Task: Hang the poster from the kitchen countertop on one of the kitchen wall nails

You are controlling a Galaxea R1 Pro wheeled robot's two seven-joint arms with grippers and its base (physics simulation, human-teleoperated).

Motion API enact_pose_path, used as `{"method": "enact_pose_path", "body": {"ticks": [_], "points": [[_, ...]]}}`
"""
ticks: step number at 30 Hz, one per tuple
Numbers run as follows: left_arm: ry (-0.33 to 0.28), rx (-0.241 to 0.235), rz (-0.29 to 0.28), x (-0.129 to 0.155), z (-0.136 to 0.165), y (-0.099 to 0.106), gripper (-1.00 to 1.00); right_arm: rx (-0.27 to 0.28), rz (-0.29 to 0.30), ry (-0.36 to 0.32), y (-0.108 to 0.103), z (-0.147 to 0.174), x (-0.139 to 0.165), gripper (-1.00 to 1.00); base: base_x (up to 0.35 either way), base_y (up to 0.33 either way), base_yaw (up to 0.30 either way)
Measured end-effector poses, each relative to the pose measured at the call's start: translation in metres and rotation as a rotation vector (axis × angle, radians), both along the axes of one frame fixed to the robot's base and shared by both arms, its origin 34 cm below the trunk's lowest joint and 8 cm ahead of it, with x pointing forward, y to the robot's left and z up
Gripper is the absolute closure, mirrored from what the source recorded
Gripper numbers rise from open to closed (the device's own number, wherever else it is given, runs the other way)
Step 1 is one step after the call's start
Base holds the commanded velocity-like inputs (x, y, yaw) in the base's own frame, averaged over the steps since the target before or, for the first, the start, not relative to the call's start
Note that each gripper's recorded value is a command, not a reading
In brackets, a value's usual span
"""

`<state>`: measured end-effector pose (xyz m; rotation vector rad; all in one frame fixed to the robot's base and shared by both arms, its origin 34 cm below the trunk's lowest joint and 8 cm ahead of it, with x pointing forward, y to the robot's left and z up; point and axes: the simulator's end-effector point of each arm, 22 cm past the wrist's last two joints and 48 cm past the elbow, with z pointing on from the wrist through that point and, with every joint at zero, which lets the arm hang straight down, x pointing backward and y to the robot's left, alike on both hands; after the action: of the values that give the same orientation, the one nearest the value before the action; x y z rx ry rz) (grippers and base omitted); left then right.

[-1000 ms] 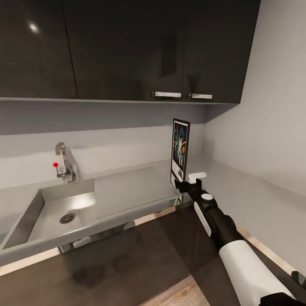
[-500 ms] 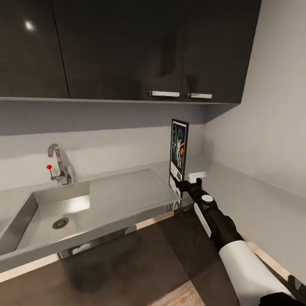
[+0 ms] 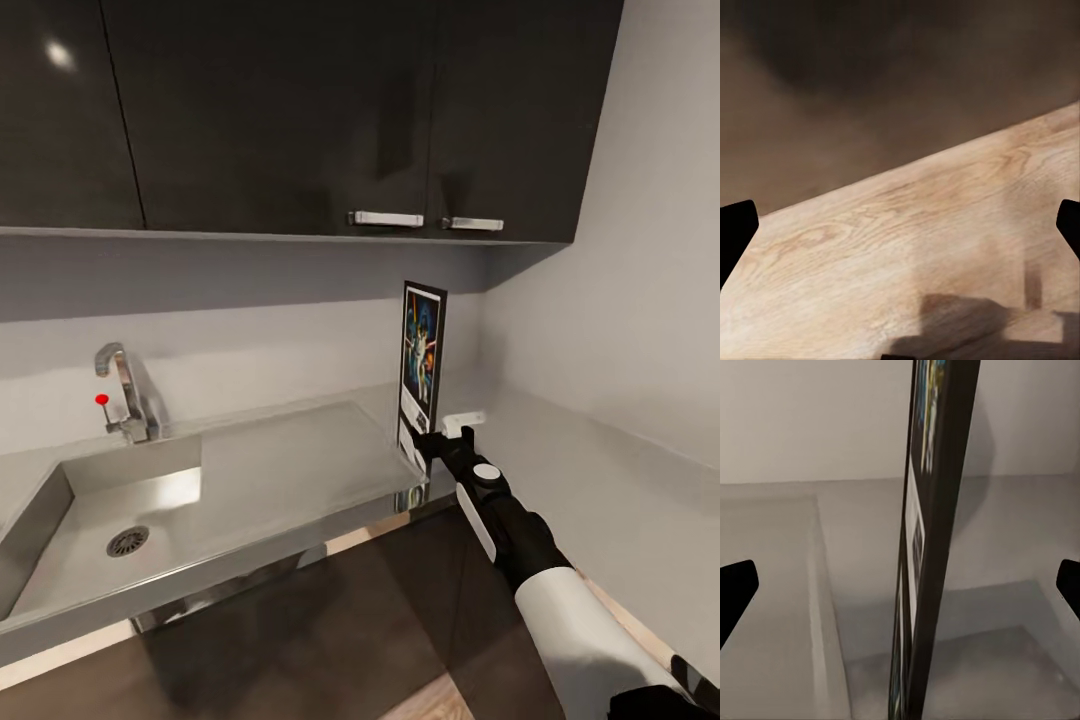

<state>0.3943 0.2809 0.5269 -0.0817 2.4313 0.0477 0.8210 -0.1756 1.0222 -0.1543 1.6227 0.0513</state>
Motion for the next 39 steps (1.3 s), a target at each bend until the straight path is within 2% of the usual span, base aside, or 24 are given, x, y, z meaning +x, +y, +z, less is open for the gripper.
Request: {"method": "enact_pose_path", "body": {"ticks": [17, 24, 39], "points": [[0.000, 0.000, 0.001, 0.000, 0.000, 0.000, -1.00, 0.000, 0.001, -0.006, 0.000, -0.001, 0.000, -1.00, 0.080, 0.000, 0.000], [0.000, 0.000, 0.000, 0.000, 0.000, 0.000, -1.00, 0.001, -0.002, -0.006, -0.003, -0.019, 0.002, -1.00, 0.013, 0.000, 0.000], [-0.001, 0.000, 0.000, 0.000, 0.000, 0.000, -1.00, 0.001, -0.004, -0.010, -0.005, -0.021, 0.002, -1.00, 0.060, 0.000, 0.000]]}}
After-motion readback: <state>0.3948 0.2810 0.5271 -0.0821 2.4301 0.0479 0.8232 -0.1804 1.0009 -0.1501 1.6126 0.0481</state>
